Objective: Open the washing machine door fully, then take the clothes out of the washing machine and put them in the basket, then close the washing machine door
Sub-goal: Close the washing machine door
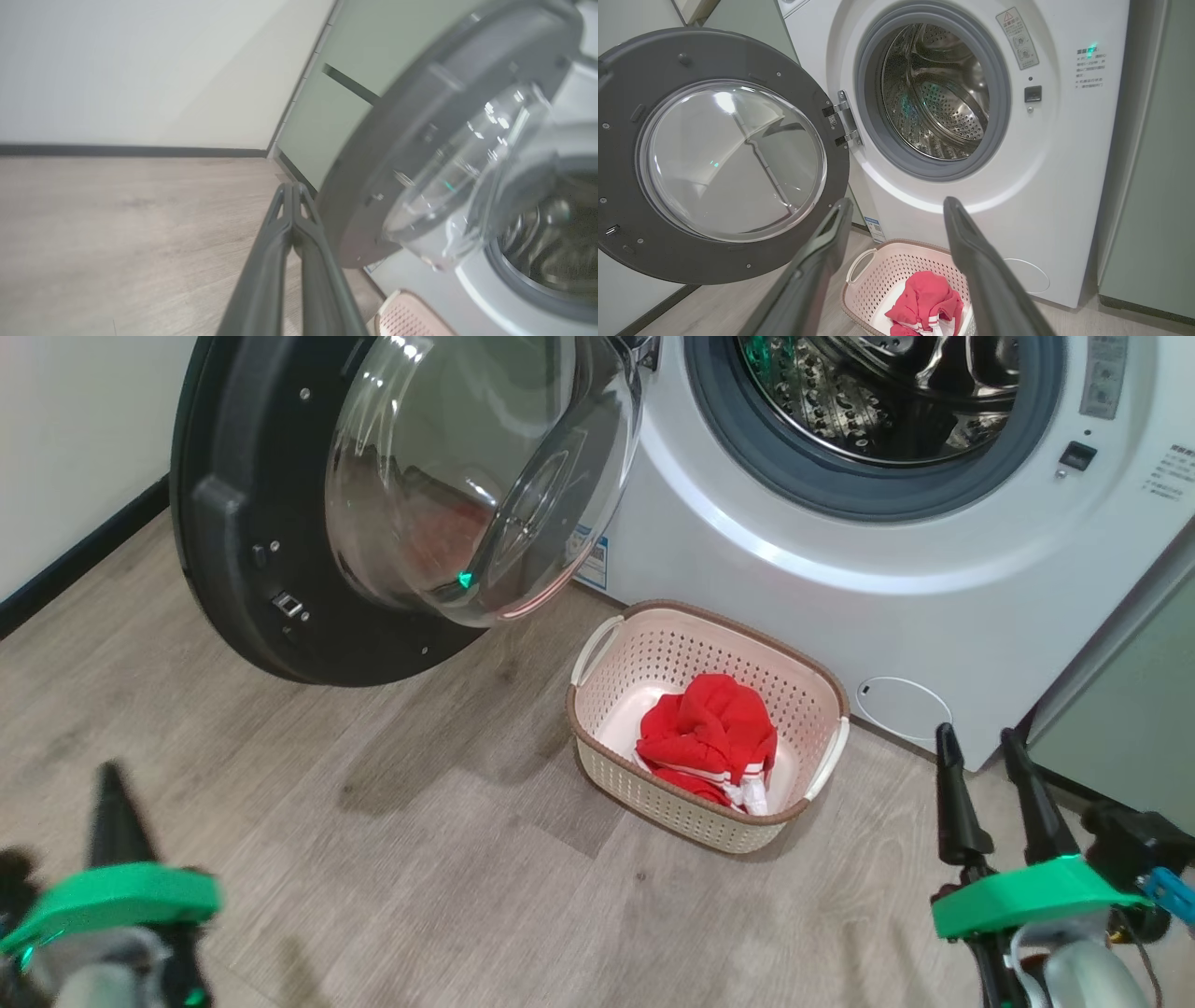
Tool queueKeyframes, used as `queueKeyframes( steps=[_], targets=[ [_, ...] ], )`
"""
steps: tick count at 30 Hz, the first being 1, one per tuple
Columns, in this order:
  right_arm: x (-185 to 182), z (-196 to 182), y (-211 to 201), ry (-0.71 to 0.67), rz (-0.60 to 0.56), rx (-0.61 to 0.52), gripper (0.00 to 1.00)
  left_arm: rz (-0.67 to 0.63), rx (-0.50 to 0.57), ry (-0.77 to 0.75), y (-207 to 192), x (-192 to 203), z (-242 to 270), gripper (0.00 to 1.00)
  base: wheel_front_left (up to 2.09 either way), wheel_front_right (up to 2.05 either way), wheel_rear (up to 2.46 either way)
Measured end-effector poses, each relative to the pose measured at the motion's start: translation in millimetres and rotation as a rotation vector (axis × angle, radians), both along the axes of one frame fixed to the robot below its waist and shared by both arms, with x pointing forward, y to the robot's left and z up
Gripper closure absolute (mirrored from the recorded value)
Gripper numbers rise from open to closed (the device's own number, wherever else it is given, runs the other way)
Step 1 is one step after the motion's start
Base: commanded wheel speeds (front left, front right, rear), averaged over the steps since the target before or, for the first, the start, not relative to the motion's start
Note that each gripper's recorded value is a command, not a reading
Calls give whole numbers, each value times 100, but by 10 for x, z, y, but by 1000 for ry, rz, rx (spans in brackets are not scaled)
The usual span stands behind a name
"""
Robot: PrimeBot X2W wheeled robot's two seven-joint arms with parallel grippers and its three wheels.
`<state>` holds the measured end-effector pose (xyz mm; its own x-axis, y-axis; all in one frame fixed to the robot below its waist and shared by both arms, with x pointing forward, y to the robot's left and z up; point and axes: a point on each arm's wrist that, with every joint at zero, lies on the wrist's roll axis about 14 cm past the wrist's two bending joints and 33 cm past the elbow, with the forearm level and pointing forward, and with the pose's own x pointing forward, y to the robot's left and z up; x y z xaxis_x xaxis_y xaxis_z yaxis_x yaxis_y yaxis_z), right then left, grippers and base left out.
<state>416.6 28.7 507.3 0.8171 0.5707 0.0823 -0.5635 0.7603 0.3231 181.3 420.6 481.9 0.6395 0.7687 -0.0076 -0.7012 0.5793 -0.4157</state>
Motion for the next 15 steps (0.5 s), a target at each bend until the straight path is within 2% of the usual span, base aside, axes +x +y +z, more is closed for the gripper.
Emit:
queueKeyframes(
  steps=[4,11,15],
  targets=[
    [4,2,-107,3,-34,4,0,113,-144,-132,268,-229,-39,100,0,0,0],
    [-58,-124,-291,41,-85,1,0,177,-316,-393,966,-297,420,100,0,0,0],
    [-56,-153,-351,50,-103,4,0,182,-511,-508,1222,-177,521,100,0,0,0]
  ],
)
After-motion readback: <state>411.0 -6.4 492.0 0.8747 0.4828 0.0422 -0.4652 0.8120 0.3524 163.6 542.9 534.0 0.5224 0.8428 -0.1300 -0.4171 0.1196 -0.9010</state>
